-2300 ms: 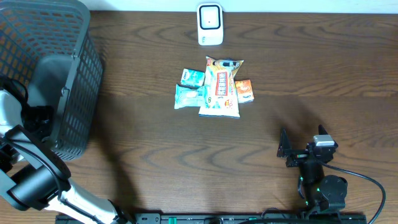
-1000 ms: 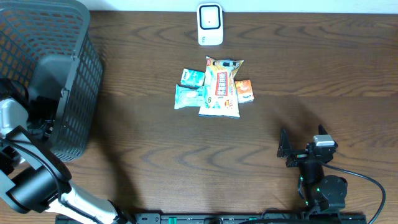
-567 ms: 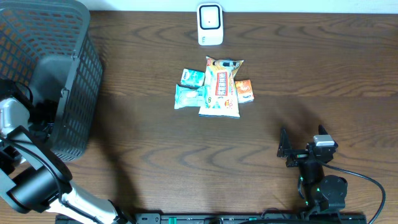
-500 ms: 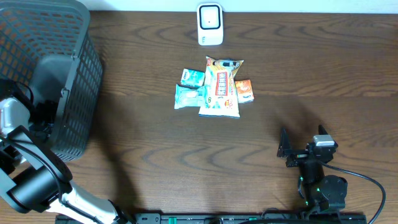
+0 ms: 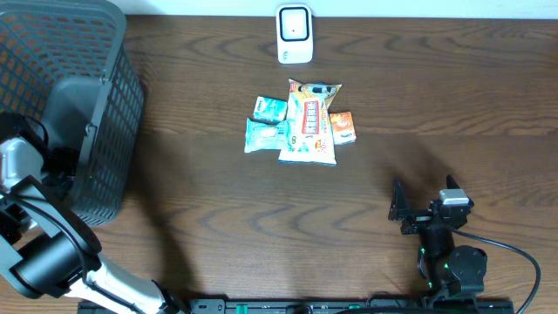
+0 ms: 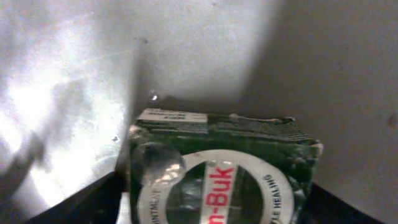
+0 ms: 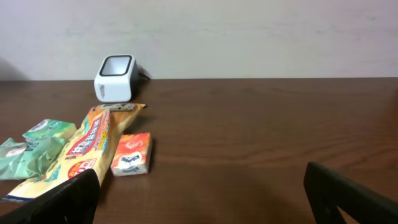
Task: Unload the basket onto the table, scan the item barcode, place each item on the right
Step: 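Close the left gripper on the Zam-Buk tin in the basket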
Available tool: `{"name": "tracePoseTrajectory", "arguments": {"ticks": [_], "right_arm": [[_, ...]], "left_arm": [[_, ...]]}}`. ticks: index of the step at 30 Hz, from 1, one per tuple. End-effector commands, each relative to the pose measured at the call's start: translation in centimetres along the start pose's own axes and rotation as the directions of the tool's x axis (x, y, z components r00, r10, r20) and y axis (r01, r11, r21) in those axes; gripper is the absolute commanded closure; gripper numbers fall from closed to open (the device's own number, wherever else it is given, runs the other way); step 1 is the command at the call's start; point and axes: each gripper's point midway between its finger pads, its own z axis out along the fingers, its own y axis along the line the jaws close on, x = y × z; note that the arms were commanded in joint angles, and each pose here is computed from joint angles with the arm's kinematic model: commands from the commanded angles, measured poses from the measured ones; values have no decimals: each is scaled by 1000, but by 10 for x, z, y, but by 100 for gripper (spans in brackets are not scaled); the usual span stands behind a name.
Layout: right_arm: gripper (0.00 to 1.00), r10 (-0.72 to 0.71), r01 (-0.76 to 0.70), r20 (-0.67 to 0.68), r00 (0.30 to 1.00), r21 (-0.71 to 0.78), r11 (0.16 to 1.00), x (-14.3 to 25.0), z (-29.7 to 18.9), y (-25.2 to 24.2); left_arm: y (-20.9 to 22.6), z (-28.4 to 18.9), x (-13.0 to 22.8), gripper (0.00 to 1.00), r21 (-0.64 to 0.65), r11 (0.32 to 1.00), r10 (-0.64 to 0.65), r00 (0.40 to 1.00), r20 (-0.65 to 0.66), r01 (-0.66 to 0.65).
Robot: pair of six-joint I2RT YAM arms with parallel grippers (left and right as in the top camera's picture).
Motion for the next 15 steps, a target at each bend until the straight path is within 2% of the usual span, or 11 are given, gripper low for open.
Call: {"name": "tracePoseTrajectory", "arguments": {"ticks": [1, 3, 6, 15], "right_arm": [[1, -1, 1, -5, 1000, 14, 1000, 2, 0, -3], [1, -1, 1, -5, 1000, 14, 1000, 2, 0, -3], [1, -1, 1, -5, 1000, 14, 1000, 2, 0, -3], [1, -1, 1, -5, 1000, 14, 1000, 2, 0, -3]], "left_arm": [[5, 19, 21, 21, -8, 1000, -11, 996, -87, 11], [5, 19, 21, 21, -7, 1000, -11, 996, -86, 10], [4, 18, 19, 33, -5, 1000, -11, 996, -84, 11], [-16, -9, 7, 34, 91, 996, -8, 998, -57, 13]]}}
